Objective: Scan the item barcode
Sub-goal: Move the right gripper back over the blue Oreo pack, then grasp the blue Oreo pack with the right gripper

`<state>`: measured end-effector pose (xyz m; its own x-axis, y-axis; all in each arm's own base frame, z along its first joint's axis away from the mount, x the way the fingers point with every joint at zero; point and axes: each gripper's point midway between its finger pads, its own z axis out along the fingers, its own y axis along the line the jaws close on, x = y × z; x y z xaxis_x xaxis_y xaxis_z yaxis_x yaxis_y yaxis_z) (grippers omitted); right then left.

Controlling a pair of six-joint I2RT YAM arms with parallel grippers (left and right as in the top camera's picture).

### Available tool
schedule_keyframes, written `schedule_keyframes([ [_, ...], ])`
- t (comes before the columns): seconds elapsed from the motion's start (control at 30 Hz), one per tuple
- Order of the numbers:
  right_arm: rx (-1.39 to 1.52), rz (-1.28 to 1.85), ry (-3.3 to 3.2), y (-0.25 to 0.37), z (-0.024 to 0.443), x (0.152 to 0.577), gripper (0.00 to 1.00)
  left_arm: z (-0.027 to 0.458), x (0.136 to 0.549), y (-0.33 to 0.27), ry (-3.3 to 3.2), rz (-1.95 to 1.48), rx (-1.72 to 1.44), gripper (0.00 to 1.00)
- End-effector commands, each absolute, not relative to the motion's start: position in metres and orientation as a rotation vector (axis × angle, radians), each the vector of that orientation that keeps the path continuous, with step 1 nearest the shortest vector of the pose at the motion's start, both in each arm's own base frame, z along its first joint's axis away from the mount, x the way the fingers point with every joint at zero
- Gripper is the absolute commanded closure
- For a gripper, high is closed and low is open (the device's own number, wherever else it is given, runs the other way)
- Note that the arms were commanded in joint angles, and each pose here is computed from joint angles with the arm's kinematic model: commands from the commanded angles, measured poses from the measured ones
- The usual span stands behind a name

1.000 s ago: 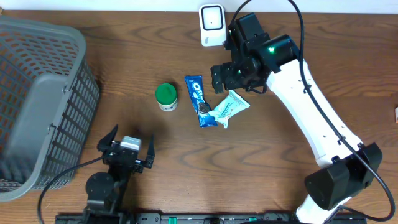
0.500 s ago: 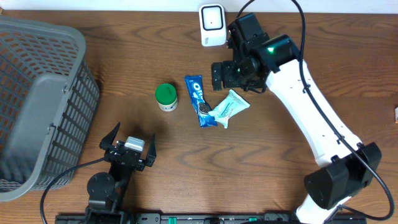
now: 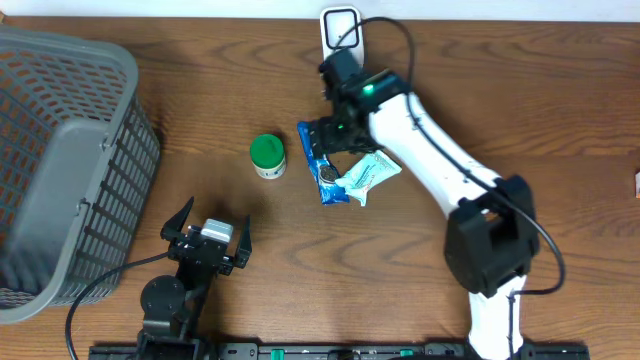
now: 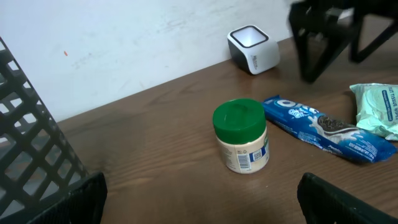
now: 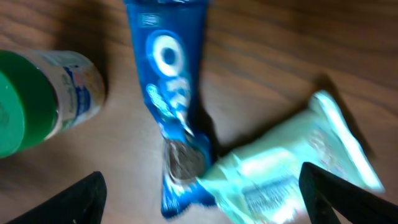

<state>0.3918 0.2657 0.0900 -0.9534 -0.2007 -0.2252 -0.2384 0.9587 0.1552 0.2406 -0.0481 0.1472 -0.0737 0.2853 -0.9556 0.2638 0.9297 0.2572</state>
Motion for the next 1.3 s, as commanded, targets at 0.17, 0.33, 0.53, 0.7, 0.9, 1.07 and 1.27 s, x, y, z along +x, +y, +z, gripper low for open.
schedule_keyframes([
  [0.17, -0.51, -0.114, 2.745, 0.273, 0.058, 0.411, 0.06, 0.13, 0.24, -0.05, 1.697, 0.018, 0.451, 0.02],
  [0.33, -0.594, -0.287, 2.701, 0.28, 0.029, 0.409, 0.1, 0.13, 0.24, -0.05, 1.697, 0.018, 0.451, 0.02],
  [0.53, -0.675, -0.377, 2.702, 0.287, 0.001, 0.397, 0.19, 0.13, 0.24, -0.05, 1.697, 0.018, 0.451, 0.02],
  [0.7, -0.716, -0.381, 2.697, 0.296, -0.004, 0.388, 0.5, 0.13, 0.24, -0.05, 1.697, 0.018, 0.451, 0.02],
  [0.9, -0.629, -0.501, 2.662, 0.282, -0.001, 0.392, 0.99, 0.13, 0.24, -0.05, 1.697, 0.018, 0.451, 0.02],
  [1.07, -0.623, -0.571, 2.687, 0.27, 0.011, 0.385, 0.99, 0.13, 0.24, -0.05, 1.697, 0.018, 0.451, 0.02],
  [1.27, -0.877, -0.102, 2.947, 0.295, 0.047, 0.336, 0.99, 0.13, 0.24, -0.05, 1.697, 0.018, 0.451, 0.02],
])
